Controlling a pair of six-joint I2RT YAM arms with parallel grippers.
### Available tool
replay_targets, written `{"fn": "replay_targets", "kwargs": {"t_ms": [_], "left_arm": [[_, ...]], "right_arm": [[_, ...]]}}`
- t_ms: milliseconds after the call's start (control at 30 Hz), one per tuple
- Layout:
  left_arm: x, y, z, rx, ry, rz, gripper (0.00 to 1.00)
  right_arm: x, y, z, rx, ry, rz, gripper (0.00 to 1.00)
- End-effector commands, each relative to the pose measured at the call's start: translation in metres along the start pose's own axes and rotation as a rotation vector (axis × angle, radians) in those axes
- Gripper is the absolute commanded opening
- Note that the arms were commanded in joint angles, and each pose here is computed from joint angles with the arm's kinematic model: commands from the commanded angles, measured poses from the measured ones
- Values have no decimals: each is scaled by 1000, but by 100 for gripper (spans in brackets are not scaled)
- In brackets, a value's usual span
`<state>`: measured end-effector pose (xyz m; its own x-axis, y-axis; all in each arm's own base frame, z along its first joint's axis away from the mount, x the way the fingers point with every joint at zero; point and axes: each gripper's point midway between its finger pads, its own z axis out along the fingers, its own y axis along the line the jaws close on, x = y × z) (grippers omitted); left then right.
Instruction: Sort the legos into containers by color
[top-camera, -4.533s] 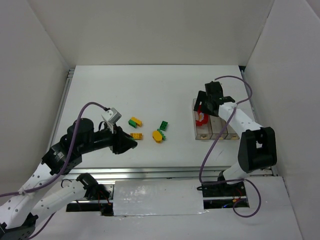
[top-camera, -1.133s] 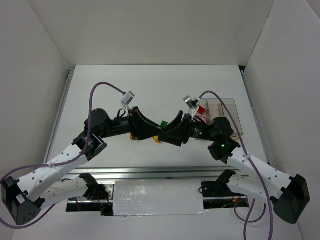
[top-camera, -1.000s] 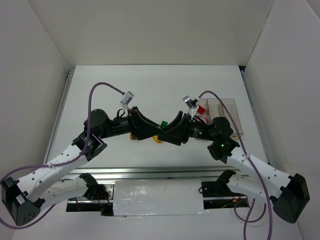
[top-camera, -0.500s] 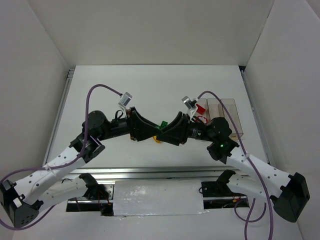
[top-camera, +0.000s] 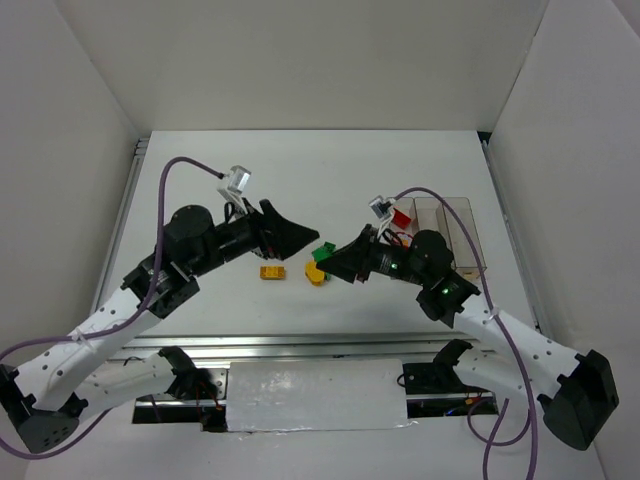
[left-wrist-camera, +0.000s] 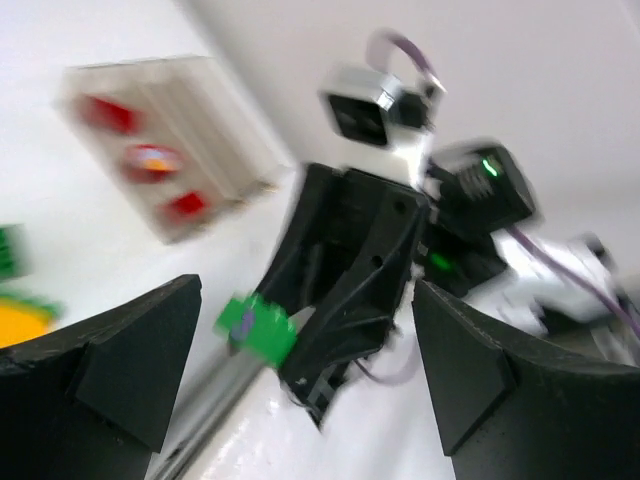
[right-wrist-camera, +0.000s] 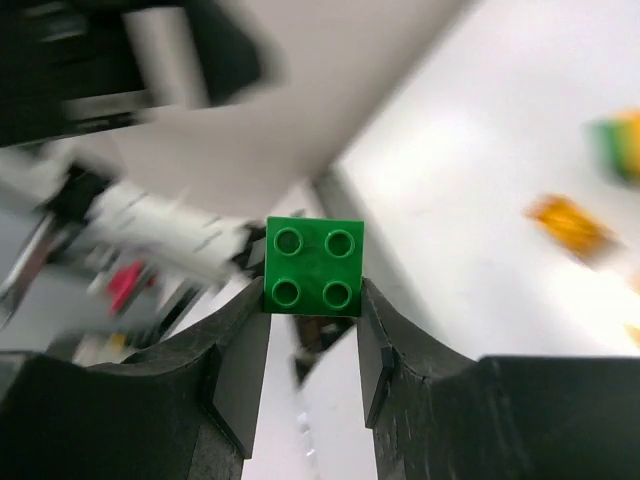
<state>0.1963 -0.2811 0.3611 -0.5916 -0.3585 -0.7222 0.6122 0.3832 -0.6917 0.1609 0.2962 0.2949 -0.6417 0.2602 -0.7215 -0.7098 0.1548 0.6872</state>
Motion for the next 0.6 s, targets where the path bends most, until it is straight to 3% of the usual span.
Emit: {"fn": "replay_targets", "kwargs": {"t_ms": [0, 33, 100, 133, 267, 500, 567], "left_arm": [[-23, 70, -26, -482, -87, -12, 99], [-37, 87, -38, -607, -153, 0, 100], [-33, 108, -54, -732, -160, 5, 99], [-23, 122, -64, -800, -140, 8, 100], [-4, 149, -81, -924, -101, 6, 99], [18, 177, -101, -1055, -42, 4, 100], [20, 181, -102, -1065, -34, 1, 100]], "right_arm": [[-9, -92, -33, 438, -63, 64, 0], [-28, -118, -47, 587, -135, 79, 0], [-41, -160, -80, 809, -165, 110, 0], [-54, -195, -116, 1010, -203, 156, 0], [-77, -252, -182, 1305, -264, 238, 0], [-94, -305, -223, 1511, -236, 306, 0], [-90, -314, -223, 1511, -210, 328, 6]]}}
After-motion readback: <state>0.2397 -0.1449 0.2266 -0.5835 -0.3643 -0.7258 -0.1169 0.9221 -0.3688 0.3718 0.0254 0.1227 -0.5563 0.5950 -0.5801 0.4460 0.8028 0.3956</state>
